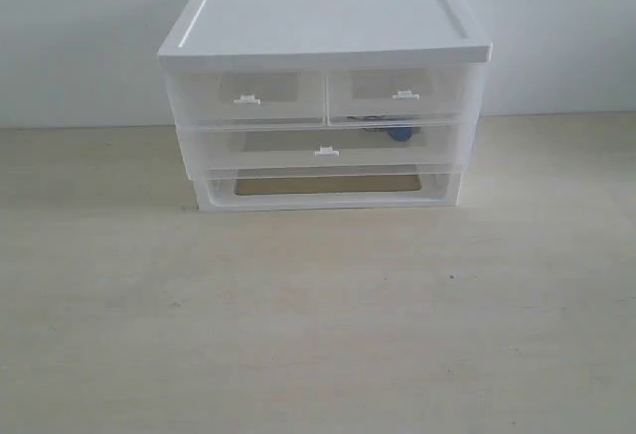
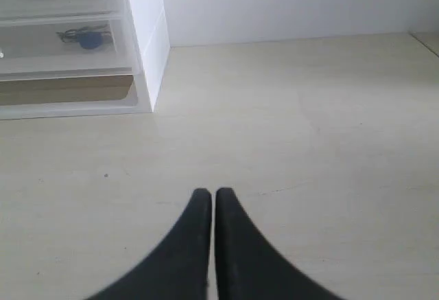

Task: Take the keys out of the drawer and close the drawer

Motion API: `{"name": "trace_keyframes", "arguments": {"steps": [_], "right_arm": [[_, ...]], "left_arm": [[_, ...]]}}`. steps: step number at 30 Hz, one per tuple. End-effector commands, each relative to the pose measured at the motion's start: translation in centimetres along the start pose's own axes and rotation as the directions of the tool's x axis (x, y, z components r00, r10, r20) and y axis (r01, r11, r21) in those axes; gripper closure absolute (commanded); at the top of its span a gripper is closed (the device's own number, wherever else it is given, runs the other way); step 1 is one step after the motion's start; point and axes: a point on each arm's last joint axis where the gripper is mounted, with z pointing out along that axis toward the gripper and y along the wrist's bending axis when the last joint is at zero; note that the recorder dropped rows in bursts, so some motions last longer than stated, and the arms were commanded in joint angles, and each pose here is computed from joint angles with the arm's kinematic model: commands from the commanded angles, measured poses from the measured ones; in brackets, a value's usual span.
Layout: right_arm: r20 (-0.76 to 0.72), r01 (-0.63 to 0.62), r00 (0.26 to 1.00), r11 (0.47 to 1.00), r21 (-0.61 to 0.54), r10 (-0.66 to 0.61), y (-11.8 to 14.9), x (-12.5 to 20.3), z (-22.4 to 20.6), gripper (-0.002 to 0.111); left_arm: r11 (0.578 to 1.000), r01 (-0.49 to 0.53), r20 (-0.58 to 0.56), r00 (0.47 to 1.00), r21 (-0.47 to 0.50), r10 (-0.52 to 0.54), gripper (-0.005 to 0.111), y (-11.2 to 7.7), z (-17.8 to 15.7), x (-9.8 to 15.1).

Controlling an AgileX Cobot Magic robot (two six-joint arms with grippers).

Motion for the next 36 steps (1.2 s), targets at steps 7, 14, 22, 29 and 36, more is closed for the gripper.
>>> {"name": "trace_keyframes", "arguments": {"steps": [7,14,22,29,36], "right_arm": [[0.074,0.127,0.989,0.992,0.016,-0.128,-0.1,-0.7,-0.1,0.108],[0.363,0.06,0.93,0.998,-0.002,-0.055,0.2,-3.3,-0.7,0.108],[0.614,-0.158,0.763,0.979,-0.127,0.203,0.0,-5.7,-2.0,0.108],[0.655,-0.249,0.683,0.946,-0.206,0.322,-0.2,-6.2,-2.5,0.108],[0.66,-0.308,0.645,0.922,-0.236,0.384,-0.4,-6.7,-2.8,0.108]], "left_arm": [[0.99,-0.132,0.223,0.965,-0.056,0.141,0.102,0.2,-0.2,-2.0],[0.997,-0.04,0.585,0.808,-0.064,0.07,0.102,0.2,-1.7,-5.3],[0.841,0.402,0.588,0.601,0.363,-0.541,0.102,0.1,-2.5,-6.2],[0.813,0.404,0.607,0.541,0.42,-0.582,0.102,0.2,-3.1,-7.4],[0.865,0.292,0.564,0.665,0.407,-0.49,0.102,-0.6,-2.2,-10.4]]}}
